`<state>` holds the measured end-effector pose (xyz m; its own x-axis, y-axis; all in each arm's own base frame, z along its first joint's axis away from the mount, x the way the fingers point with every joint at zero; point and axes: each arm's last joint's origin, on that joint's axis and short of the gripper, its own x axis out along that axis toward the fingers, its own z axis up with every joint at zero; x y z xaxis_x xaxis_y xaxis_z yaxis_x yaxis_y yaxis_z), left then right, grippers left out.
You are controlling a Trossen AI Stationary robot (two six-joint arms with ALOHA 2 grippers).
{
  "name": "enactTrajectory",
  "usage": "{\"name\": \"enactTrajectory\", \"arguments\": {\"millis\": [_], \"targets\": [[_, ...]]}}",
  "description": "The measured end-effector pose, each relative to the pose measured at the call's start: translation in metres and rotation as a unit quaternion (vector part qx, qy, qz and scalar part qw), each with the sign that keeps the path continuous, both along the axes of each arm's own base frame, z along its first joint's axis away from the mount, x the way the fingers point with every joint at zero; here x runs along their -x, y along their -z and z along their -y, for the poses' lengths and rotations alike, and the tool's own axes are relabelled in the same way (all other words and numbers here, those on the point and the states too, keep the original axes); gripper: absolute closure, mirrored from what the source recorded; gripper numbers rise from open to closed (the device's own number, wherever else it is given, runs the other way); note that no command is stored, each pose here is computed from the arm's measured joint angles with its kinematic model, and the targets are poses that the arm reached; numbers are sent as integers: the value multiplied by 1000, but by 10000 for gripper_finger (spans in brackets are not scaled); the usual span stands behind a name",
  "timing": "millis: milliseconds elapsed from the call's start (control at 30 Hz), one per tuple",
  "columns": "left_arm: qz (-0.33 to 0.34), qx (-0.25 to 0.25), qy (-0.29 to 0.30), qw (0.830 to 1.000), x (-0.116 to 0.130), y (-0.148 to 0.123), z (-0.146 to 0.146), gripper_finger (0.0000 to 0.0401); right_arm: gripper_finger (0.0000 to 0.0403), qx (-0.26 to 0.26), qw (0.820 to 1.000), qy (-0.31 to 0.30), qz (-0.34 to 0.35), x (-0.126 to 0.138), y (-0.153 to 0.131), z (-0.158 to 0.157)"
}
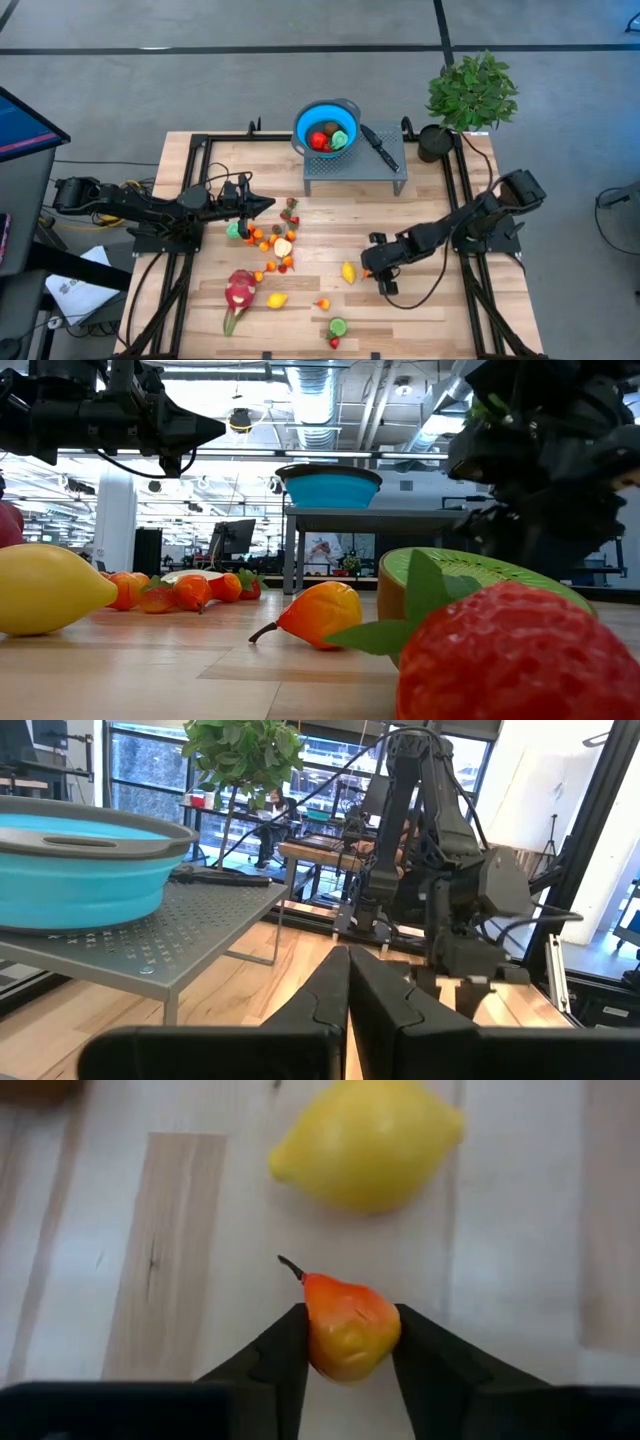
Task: Pick & Place Fruit
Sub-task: Put the yellow pear into the strainer bowl
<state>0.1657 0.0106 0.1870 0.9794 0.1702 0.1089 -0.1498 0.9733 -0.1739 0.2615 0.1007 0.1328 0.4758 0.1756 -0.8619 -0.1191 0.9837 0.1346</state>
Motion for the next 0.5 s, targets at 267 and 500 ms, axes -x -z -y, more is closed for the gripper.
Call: {"name": "enactTrajectory", "arguments": {"millis": [267, 500], "targets": [[0, 0, 0, 1000, 0, 0, 0, 400, 301, -28, 999, 33, 31, 6, -26, 3], [0, 0, 0, 1000, 0, 0, 0, 400, 301, -66, 993, 71, 71, 10, -50, 8]]}}
